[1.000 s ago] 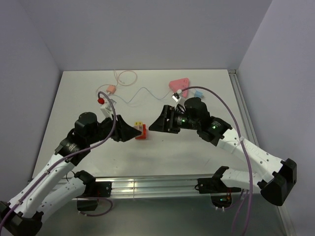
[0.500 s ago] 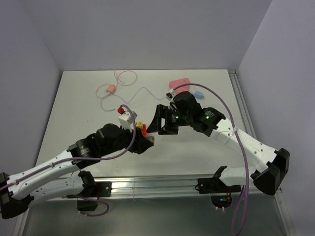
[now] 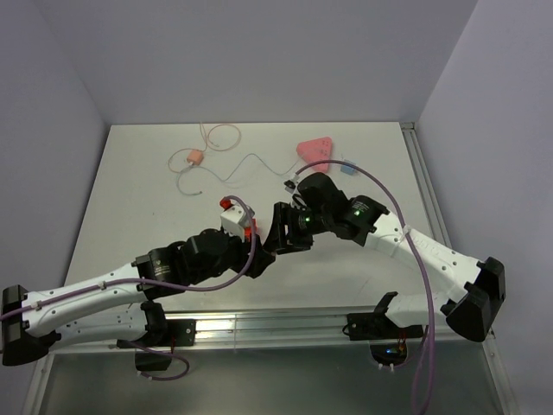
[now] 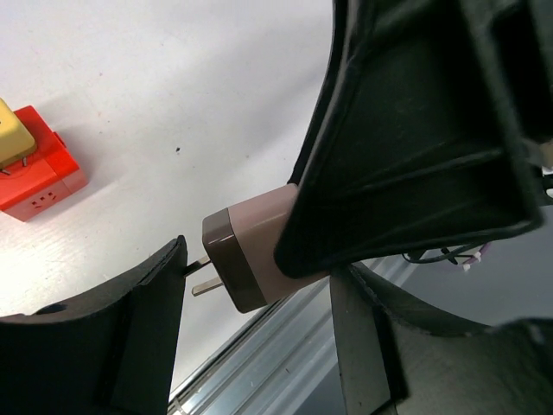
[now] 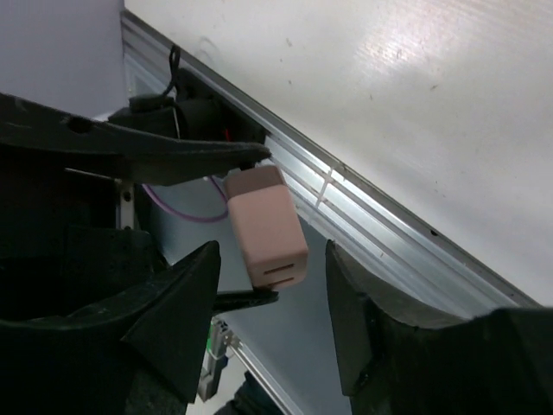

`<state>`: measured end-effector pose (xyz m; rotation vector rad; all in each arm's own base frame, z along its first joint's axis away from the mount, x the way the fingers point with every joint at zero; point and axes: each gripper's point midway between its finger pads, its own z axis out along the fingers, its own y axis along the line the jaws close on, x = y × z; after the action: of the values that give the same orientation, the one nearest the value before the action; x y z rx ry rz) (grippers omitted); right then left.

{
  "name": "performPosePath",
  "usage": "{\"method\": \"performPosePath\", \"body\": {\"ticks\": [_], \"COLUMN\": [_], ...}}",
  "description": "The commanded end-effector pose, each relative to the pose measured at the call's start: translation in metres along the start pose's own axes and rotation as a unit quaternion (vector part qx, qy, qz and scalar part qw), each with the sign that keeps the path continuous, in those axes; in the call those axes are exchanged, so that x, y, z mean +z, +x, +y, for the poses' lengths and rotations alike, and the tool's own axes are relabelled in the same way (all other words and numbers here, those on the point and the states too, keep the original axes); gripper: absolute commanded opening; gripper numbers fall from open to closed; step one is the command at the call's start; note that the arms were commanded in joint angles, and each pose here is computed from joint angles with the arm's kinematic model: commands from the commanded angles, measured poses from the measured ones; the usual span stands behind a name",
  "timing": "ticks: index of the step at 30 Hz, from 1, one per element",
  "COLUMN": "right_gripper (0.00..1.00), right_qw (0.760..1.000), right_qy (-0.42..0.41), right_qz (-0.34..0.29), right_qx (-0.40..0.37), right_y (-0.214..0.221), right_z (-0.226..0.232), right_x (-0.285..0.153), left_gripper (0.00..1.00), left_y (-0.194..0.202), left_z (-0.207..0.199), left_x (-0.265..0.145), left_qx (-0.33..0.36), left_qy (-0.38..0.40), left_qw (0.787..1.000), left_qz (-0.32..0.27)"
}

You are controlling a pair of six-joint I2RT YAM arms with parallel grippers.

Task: Insert the plug

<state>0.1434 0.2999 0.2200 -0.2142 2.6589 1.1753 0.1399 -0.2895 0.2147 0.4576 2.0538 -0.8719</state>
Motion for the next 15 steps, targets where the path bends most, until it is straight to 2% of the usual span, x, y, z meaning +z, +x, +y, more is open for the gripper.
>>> {"method": "performPosePath", "body": {"ticks": [1,6,9,10,11,12,14,15], "right_gripper": [0.58,0.50,0.18,0.00,0.00,0.00,0.00,0.00], "right_qw": [1.000,1.000,0.999,0.999,0.999,0.999,0.999,0.998], "right_qy": [-0.020,-0.019,-0.038,-0.036,-0.024,-0.018,0.008,0.018], "right_qz": [0.012,0.022,0.028,0.024,0.010,-0.001,-0.035,-0.047], "right_qx": [-0.006,-0.006,-0.018,-0.020,-0.025,-0.027,-0.028,-0.027], "right_y": [0.008,0.012,0.013,0.011,0.006,0.002,-0.010,-0.014], "right_z": [0.006,0.001,0.009,0.008,0.004,0.003,-0.007,-0.012], "right_x": [0.003,0.011,0.014,0.014,0.014,0.014,0.012,0.011], "left_gripper": [0.00,0.00,0.02,0.14,0.43,0.60,0.99,1.00], "left_y": [-0.034,-0.034,-0.033,-0.032,-0.031,-0.032,-0.030,-0.030], "left_z": [-0.013,-0.018,-0.019,-0.018,-0.016,-0.008,0.000,0.007], "left_x": [-0.007,-0.009,-0.009,-0.009,-0.009,-0.010,-0.012,-0.014], "left_qx": [-0.001,0.004,0.004,-0.001,-0.005,-0.011,-0.033,-0.042], "left_qy": [0.014,0.027,0.030,0.026,0.022,0.003,-0.018,-0.034], "left_qw": [0.998,0.998,0.998,0.998,0.998,0.998,0.997,0.996], "left_qz": [-0.058,-0.059,-0.057,-0.056,-0.056,-0.061,-0.063,-0.068]}}
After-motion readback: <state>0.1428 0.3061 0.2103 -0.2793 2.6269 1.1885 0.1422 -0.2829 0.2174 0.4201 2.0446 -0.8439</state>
